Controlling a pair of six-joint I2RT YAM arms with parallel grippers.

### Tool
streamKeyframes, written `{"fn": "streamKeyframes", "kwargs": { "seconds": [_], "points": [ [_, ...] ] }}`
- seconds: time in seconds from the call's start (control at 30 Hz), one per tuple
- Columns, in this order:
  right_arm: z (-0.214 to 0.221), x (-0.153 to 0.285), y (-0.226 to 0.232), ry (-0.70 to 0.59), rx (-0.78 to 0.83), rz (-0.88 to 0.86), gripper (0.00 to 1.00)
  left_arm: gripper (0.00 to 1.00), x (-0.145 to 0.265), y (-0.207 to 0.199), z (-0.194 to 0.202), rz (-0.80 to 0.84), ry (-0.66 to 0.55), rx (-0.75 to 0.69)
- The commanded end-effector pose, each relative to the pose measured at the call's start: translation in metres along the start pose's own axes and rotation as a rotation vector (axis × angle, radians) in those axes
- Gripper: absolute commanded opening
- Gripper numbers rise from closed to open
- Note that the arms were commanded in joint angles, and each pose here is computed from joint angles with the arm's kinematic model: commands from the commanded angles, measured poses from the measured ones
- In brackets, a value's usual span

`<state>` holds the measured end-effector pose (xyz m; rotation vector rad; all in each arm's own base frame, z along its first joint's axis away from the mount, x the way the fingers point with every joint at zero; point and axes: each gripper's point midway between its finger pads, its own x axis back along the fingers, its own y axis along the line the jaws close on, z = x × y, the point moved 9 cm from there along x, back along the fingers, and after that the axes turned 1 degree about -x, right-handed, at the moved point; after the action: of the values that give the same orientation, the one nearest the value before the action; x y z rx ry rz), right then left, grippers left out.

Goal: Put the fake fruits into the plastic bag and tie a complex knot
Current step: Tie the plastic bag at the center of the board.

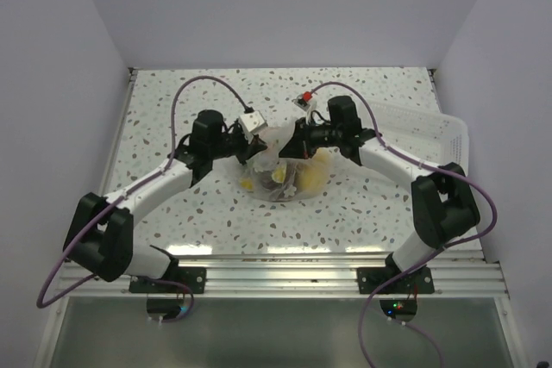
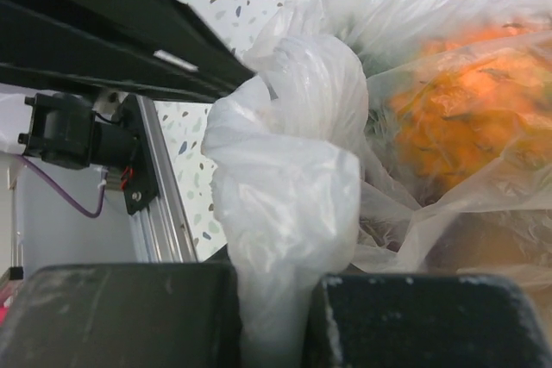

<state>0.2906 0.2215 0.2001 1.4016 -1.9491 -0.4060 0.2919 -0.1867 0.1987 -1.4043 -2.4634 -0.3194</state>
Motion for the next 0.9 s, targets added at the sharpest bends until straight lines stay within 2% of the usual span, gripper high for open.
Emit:
{"fn": "streamKeyframes", "kwargs": {
  "seconds": [0.0,0.07,0.23,0.43,0.6,0.77,0.87],
  "points": [
    [-0.012,0.005,0.003,-0.073,-0.020,0.046,0.00,0.00,0.023,-0.013,-0.016,0.106,-0.082,-0.066],
    [-0.014,0.004,0.003,-0.093,-0.044,0.052,0.00,0.00,0.028,-0.025,-0.014,0.214,-0.093,-0.068],
    [-0.023,0.000,0.006,-0.157,-0.102,0.016,0.00,0.00,0.012,-0.036,-0.004,0.323,-0.064,-0.042],
    [-0.024,0.002,0.018,-0.141,-0.092,-0.098,0.00,0.00,-0.019,-0.018,0.004,0.171,-0.025,0.008],
    [-0.005,0.007,0.016,-0.020,-0.043,-0.110,0.00,0.00,-0.023,-0.001,-0.006,0.008,-0.079,0.011],
    [0.003,0.011,0.011,0.030,-0.018,-0.084,0.00,0.00,-0.014,0.002,-0.022,-0.033,-0.177,0.015],
    [0.002,0.013,0.012,0.028,-0.011,-0.109,0.00,0.00,-0.017,0.003,-0.023,-0.031,-0.169,0.033]
  ]
}}
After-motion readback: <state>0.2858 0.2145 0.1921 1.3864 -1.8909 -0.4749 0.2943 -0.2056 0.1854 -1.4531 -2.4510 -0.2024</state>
